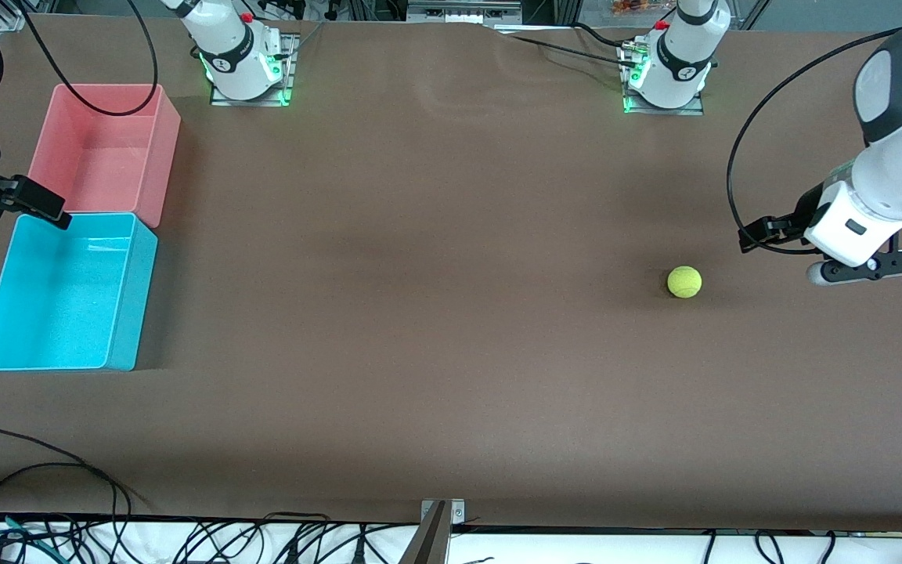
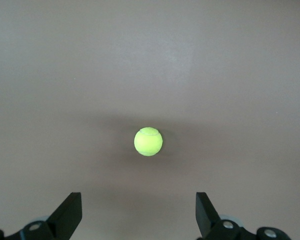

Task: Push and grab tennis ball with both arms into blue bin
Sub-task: 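Move the left gripper down beside the tennis ball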

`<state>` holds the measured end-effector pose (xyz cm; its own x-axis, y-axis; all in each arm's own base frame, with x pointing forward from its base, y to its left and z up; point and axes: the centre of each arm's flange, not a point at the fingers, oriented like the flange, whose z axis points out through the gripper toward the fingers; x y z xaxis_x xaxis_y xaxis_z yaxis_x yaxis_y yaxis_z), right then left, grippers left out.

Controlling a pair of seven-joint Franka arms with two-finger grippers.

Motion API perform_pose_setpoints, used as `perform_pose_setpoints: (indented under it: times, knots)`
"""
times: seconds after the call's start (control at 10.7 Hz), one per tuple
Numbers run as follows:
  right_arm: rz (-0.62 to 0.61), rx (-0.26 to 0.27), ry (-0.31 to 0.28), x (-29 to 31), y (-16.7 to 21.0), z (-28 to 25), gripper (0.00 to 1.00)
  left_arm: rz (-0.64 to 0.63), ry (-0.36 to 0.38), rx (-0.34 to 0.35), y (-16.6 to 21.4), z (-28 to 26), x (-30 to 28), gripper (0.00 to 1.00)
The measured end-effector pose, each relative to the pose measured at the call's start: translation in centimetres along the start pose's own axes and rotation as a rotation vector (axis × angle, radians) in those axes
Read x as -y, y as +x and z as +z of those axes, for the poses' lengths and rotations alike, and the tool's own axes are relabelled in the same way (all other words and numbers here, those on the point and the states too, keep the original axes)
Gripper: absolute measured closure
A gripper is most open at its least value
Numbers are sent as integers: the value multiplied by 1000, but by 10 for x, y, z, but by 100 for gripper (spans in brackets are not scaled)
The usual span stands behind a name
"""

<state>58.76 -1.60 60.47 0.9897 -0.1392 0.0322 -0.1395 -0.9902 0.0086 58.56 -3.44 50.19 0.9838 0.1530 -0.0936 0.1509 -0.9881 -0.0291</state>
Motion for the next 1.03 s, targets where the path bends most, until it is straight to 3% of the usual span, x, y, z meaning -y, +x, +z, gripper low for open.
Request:
perform_pose_setpoints:
  times: [0.65,1.03]
  knots:
    - [0,0,0,0,0,0,0,-16,-2,19,-19,33,14,0]
    - [0,0,0,0,0,0,0,-37,-9,-7,-17,74,28,0]
